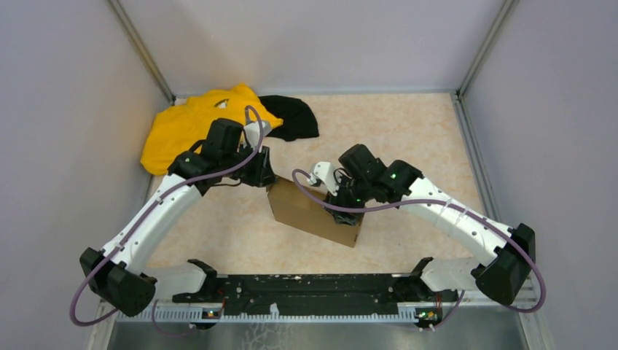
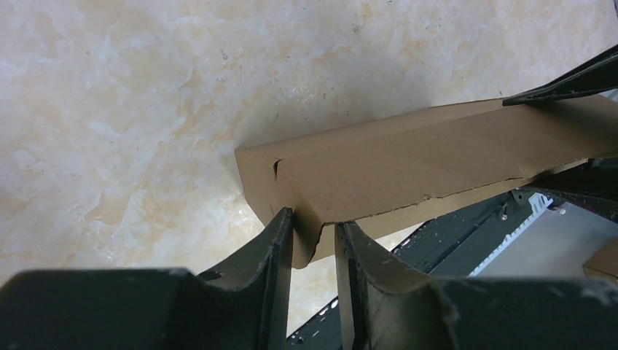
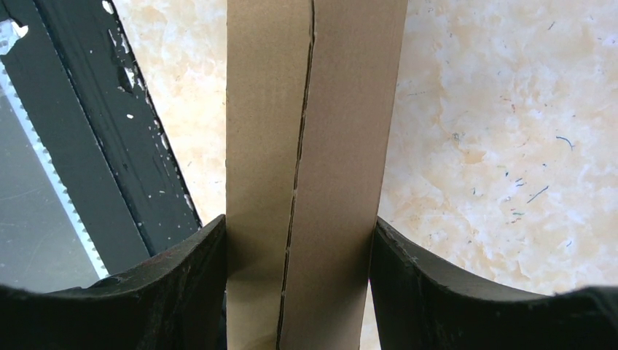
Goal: Fold the paper box
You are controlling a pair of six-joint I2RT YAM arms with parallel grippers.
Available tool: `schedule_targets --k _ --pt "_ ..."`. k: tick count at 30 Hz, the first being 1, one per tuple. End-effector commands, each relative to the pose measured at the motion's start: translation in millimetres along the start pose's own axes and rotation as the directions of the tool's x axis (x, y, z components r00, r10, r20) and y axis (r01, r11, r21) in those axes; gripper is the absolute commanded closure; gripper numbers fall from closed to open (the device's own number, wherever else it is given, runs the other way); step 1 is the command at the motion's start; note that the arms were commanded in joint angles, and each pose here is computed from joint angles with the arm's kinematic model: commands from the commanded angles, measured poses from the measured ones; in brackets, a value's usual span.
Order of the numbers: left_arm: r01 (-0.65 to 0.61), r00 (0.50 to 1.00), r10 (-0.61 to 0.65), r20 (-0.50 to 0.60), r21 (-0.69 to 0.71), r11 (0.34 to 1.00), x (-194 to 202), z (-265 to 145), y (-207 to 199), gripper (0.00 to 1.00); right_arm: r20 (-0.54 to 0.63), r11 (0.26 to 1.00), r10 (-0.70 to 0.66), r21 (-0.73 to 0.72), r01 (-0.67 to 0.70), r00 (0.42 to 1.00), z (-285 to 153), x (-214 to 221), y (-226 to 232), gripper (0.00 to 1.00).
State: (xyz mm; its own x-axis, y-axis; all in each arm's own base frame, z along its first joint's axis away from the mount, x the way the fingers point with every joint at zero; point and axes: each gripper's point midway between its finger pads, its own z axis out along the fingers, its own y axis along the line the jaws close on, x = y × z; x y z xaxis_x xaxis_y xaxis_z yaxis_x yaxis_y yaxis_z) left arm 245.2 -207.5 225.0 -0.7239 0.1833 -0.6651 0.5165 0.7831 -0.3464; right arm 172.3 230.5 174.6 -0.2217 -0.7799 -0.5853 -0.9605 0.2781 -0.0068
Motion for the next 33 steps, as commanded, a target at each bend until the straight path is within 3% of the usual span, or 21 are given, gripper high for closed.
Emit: schedule_targets --k 1,25,33 --pt "-0.004 1.0 0.003 0.02 0.03 1.0 -13.4 -6.6 -13.5 0.68 -0.013 0.999 -0.046 0.026 0.046 0.999 6.8 0.0 -2.8 0.82" --pt "0.015 0.999 -0.014 -0.042 0.009 1.0 -18.5 -4.0 -26.3 0.68 0.013 0.998 -0.059 0.032 0.059 0.998 3.4 2.7 1.3 0.84" --pt "0.022 0.998 -0.022 -0.055 -0.012 1.0 -20.2 -2.8 -25.0 0.73 0.019 0.997 -0.056 0.052 0.055 0.998 3.9 0.0 -2.6 0.87"
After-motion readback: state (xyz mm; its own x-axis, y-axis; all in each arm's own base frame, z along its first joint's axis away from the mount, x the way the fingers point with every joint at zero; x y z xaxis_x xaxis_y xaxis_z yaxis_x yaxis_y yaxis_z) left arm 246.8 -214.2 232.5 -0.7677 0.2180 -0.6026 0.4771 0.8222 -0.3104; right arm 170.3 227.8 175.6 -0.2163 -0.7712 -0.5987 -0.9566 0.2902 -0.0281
